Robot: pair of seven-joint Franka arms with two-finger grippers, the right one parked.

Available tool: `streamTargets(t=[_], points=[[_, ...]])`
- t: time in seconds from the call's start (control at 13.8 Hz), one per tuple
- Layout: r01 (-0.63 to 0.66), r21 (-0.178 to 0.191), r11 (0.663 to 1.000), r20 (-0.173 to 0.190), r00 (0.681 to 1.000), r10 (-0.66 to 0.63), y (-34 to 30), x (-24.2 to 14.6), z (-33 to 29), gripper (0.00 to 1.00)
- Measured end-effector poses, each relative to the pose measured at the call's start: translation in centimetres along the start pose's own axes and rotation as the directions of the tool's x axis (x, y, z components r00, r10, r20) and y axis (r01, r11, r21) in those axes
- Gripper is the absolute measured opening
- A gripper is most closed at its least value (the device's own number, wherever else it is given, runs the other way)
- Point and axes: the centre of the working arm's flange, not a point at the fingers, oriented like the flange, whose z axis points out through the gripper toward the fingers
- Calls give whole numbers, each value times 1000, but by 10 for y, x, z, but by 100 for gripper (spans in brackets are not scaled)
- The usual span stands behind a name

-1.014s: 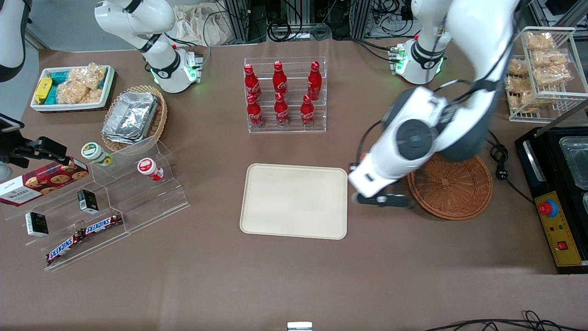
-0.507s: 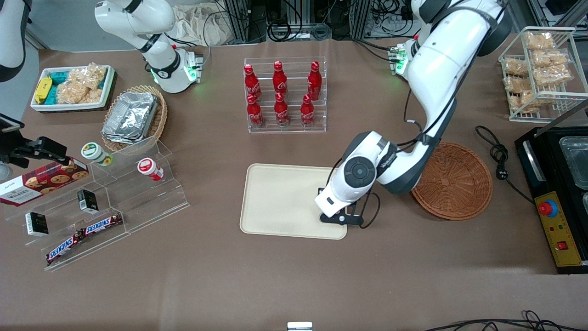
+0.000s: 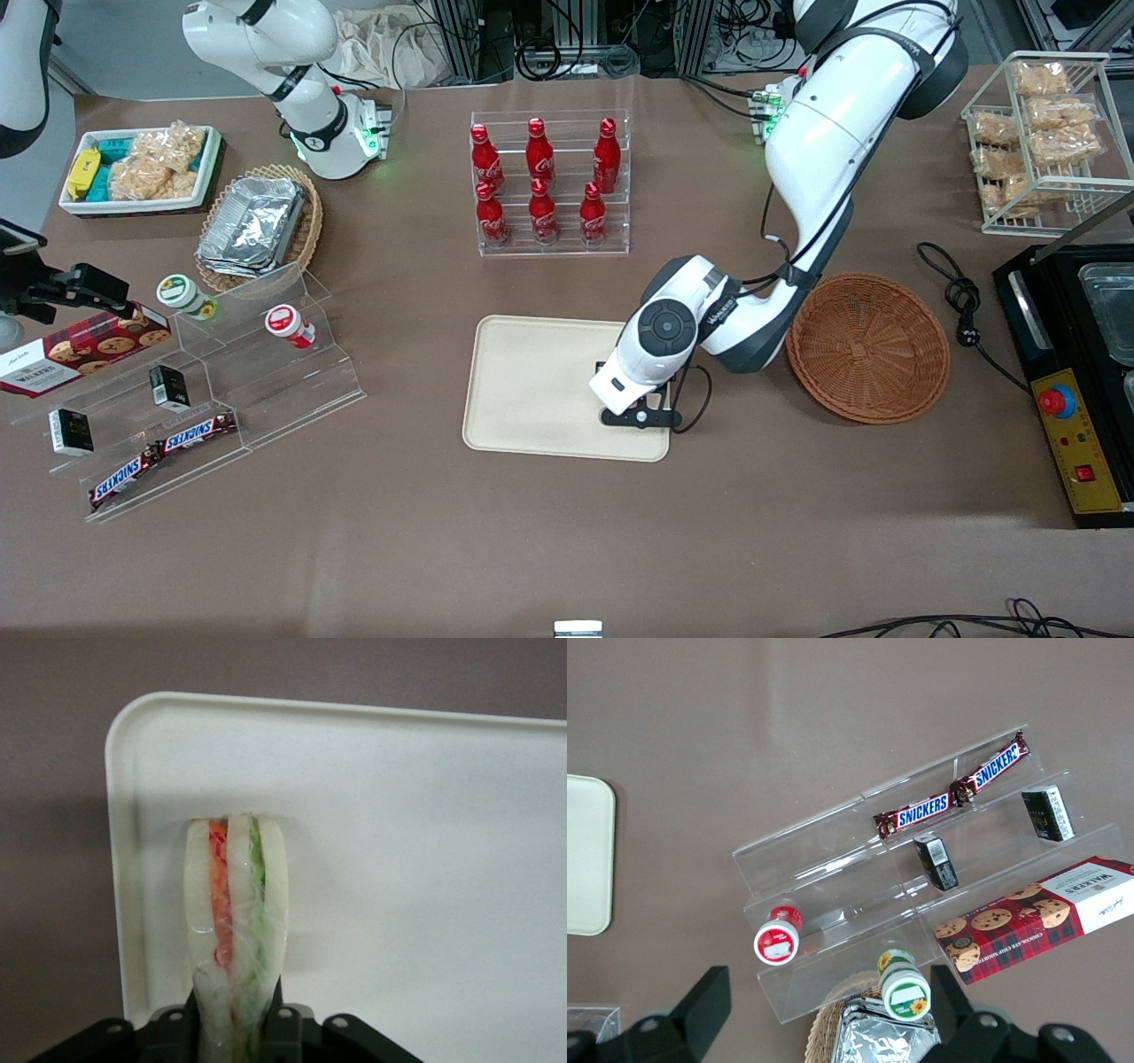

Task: Place sandwich from basket to tray
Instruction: 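Lower the sandwich onto the tray, open the left gripper and rise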

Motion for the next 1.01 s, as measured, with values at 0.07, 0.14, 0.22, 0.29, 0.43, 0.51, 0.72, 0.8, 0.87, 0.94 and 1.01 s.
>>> streamTargets(t=[0.07, 0.14, 0.22, 0.29, 0.43, 0.51, 0.72, 0.8, 0.87, 0.94, 1.01], points=[[4, 2, 1000, -1, 1000, -4, -2, 2, 0, 46], [7, 5, 1000, -3, 1000, -7, -5, 3, 0, 55], [11, 6, 1000, -7, 1000, -11, -7, 5, -1, 66], [16, 7, 1000, -12, 1000, -16, -9, 8, -3, 77], [28, 23, 999, -9, 1000, -27, -16, 12, -21, 97], [35, 44, 998, 0, 999, -35, -21, 13, -38, 99], [76, 103, 992, -9, 997, -75, -55, 9, -119, 99], [98, 109, 989, -23, 995, -96, -71, 2, -146, 99], [115, 94, 989, -27, 993, -113, -90, -9, -173, 99], [108, 71, 992, -21, 994, -107, -111, -20, -198, 99], [95, 56, 994, -21, 995, -94, -137, -30, -221, 99]])
